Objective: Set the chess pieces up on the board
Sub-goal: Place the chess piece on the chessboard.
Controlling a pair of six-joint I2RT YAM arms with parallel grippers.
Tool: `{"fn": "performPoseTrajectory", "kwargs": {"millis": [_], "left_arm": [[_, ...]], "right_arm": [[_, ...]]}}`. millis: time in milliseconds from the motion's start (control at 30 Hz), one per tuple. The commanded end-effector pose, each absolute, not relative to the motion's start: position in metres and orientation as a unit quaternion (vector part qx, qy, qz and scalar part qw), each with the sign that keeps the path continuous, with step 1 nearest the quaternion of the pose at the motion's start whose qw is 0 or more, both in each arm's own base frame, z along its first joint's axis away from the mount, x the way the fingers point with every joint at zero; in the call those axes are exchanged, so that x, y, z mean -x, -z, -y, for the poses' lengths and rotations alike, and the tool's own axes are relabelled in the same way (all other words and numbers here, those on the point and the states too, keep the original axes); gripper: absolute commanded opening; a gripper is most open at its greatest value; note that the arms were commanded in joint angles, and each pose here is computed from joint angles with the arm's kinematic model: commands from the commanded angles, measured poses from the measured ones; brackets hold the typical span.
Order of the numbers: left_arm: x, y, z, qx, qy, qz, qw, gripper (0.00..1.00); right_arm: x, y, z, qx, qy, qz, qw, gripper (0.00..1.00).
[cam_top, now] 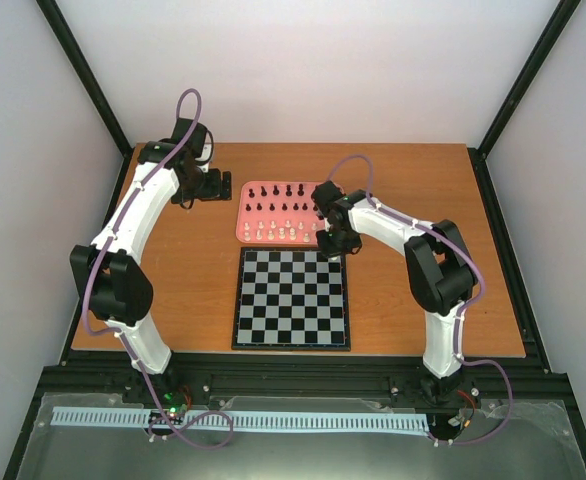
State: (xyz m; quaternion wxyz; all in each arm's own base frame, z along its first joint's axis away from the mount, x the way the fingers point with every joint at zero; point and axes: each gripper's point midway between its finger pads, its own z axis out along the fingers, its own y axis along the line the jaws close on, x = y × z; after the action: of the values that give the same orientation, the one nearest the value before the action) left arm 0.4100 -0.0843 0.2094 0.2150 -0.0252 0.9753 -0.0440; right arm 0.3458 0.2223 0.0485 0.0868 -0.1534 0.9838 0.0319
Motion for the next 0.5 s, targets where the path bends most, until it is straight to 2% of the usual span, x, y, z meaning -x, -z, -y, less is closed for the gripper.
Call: {"fn": "performPoseTrajectory", "kwargs": {"millis": [0,467], "left_arm": [[-0.4131,-0.2093,0.085,0.019,0.043,-0.975,0.217,1.0],[-0.4137,-0.21,0.0849,0.018,0.043,-0.975,0.219,1.0]], "right_arm": [[-0.3485,-0.044,-0.2245,0.159,-0.027,-0.983,0.084,0.03],[-0.3517,-0.048,-0.2237,0.157,-0.024,-0.983,0.092,0.29]]}}
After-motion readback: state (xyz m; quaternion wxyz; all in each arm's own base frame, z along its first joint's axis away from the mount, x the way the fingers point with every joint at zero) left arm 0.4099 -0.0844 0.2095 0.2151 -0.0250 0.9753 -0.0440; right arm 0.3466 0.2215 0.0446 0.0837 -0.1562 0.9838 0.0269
